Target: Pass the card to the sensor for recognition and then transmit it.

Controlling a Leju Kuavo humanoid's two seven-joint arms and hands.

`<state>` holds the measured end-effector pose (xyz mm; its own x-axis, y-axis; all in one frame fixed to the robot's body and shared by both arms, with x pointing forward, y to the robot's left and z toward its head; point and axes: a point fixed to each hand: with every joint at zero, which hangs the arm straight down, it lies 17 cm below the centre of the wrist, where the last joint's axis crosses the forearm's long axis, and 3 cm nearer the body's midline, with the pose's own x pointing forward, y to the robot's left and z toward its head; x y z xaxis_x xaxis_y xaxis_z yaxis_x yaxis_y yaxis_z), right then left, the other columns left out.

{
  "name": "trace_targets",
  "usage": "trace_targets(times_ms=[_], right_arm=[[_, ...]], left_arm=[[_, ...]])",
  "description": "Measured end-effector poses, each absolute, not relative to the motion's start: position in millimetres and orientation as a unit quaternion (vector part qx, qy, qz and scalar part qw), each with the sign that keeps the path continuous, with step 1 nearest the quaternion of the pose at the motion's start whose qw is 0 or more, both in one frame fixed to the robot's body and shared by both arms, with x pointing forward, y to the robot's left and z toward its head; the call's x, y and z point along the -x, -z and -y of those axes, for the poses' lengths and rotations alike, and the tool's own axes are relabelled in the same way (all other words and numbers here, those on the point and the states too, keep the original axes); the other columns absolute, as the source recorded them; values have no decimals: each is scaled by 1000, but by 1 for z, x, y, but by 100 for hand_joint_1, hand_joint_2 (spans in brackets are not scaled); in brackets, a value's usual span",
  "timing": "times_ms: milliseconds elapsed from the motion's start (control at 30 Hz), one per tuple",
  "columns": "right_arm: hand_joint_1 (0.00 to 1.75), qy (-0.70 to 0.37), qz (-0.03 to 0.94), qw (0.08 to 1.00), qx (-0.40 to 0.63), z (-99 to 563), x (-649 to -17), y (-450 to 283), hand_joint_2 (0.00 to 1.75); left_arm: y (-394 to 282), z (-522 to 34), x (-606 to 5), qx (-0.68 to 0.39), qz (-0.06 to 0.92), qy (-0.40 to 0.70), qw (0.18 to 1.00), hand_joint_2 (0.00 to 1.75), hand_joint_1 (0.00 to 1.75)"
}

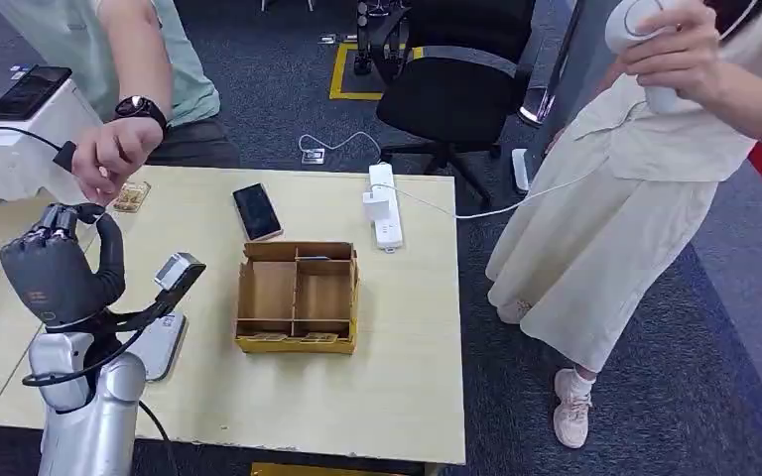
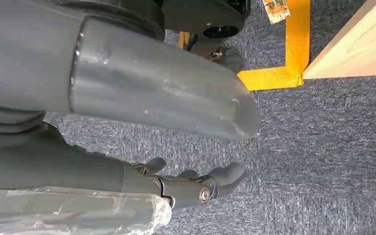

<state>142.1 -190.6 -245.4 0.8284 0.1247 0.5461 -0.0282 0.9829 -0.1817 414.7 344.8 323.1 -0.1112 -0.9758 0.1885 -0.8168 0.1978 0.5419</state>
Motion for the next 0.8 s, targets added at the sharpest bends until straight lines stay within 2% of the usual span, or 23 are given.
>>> trace_targets(times_ms=[533,633,800], right_arm=[[0,-37,289,953,84,192,-141,246,0],[0,-32,288,953,85,193,-141,246,0],[0,-24,286,954,87,195,-140,246,0]], left_arm=[[-326,-339,-408,-612,735,161,243,175,175],[-320,-358,-407,-592,744,109,289,175,175],[-301,-380,-415,-486,782,0,391,175,175]])
